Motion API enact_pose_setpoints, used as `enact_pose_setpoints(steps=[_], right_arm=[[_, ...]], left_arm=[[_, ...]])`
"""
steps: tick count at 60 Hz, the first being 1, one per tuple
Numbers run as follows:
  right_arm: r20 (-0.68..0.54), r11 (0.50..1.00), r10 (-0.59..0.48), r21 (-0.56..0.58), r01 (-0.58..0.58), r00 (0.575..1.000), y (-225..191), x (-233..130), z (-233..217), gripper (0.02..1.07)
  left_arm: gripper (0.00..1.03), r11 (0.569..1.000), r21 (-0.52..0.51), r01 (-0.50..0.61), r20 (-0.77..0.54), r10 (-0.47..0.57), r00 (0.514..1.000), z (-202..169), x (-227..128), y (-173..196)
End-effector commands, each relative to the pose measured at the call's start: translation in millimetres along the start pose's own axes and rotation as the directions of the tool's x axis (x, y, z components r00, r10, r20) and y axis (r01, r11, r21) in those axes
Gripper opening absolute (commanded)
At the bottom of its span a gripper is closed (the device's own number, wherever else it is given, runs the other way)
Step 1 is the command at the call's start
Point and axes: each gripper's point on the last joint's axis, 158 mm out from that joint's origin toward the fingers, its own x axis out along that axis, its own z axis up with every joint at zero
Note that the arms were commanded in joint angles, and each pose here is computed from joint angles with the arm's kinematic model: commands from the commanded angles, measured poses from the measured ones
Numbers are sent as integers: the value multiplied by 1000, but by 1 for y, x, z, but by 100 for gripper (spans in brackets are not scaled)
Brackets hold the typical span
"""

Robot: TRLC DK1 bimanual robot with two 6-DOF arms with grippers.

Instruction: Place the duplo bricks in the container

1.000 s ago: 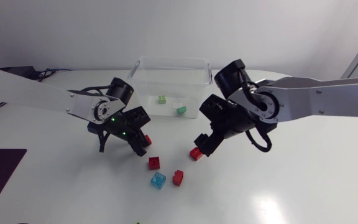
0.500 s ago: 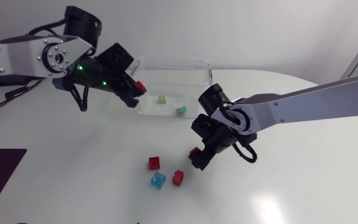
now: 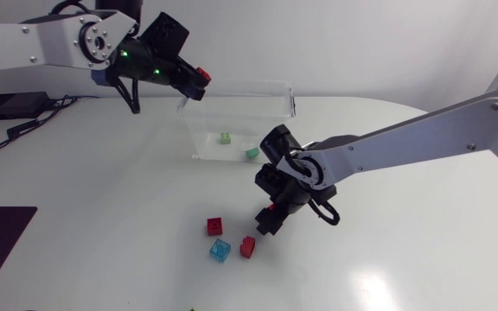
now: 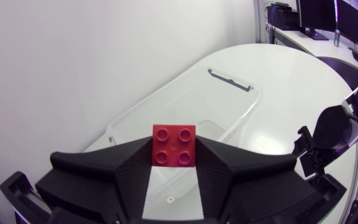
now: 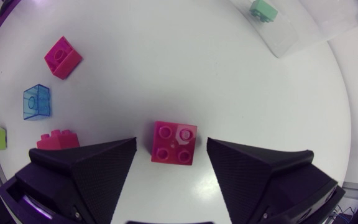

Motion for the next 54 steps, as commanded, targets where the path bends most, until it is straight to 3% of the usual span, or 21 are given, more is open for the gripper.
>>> enact_pose_setpoints(steps=[1,8,15,17,24,29,40,54], right_arm=[[-4,1000,-4,8,4,1000,3,7,5,58],[-13,1000,-2,8,2,1000,3,8,3,33],[-29,1000,-2,9,2,1000,4,9,-3,31],[-31,1000,-4,9,4,1000,4,7,-5,31],[-18,1000,-14,9,14,1000,3,-5,-9,30],[0,1000,-23,11,23,1000,0,-19,-9,30],[47,999,-44,20,43,998,-6,-50,-3,30],[173,994,-99,68,89,980,-32,-105,23,30]], left_arm=[[33,999,-41,10,-20,-10,1000,-10,26,5],[33,998,-67,6,-30,-8,1000,-16,42,12],[35,996,-89,-2,-29,-1,1000,-18,54,20],[40,995,-97,-4,-27,2,1000,-17,57,23],[82,994,-107,-10,-24,7,1000,-16,60,27],[96,994,-105,-10,-21,8,1000,-14,57,26],[98,995,-101,-20,0,20,1000,-3,36,27],[98,998,-52,30,-37,-32,999,-6,-27,-3]])
